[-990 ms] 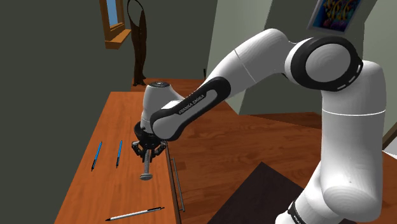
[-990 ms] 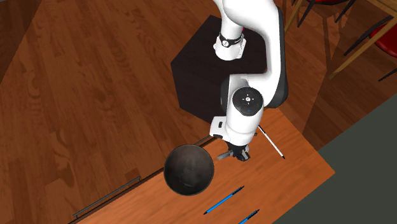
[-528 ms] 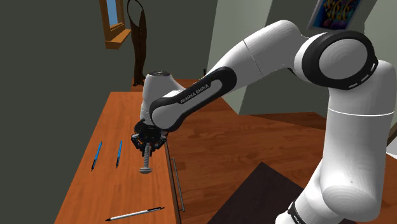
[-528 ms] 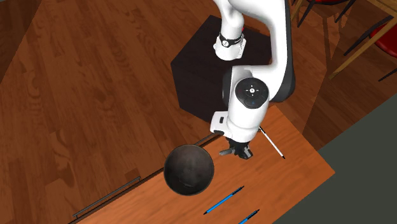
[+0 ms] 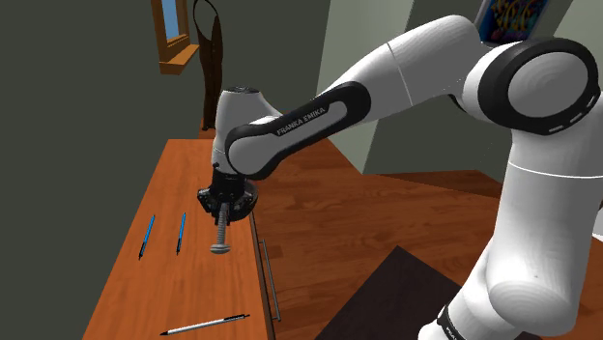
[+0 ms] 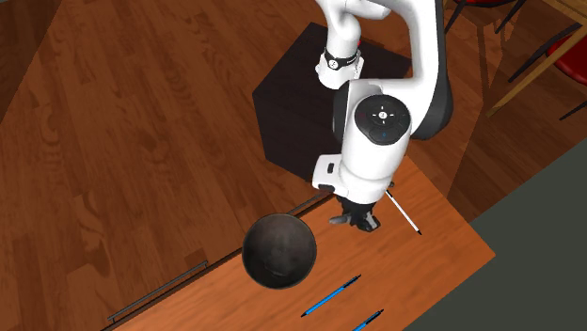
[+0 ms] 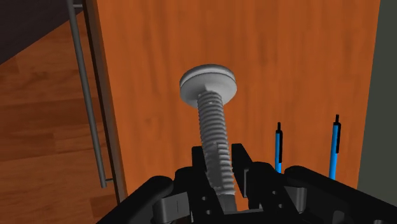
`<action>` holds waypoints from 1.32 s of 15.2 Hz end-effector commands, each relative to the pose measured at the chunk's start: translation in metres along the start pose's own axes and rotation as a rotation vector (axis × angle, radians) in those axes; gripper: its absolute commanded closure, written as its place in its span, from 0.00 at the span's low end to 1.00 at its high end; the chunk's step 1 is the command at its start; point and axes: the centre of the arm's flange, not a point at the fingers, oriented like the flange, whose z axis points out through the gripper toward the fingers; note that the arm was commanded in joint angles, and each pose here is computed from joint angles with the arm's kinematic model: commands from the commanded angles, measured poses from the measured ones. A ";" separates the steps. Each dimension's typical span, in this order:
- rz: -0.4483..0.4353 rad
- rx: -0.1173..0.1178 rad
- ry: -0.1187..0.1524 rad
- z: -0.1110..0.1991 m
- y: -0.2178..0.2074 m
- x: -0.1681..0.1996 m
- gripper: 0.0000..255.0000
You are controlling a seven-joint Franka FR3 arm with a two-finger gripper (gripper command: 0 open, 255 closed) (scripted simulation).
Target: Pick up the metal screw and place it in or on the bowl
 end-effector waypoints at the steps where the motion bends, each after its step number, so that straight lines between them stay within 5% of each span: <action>1: 0.000 0.000 0.000 -0.010 -0.001 0.000 1.00; 10: 0.000 0.000 0.000 -0.053 -0.007 0.000 1.00; 20: 0.000 0.000 0.000 -0.061 0.010 0.131 1.00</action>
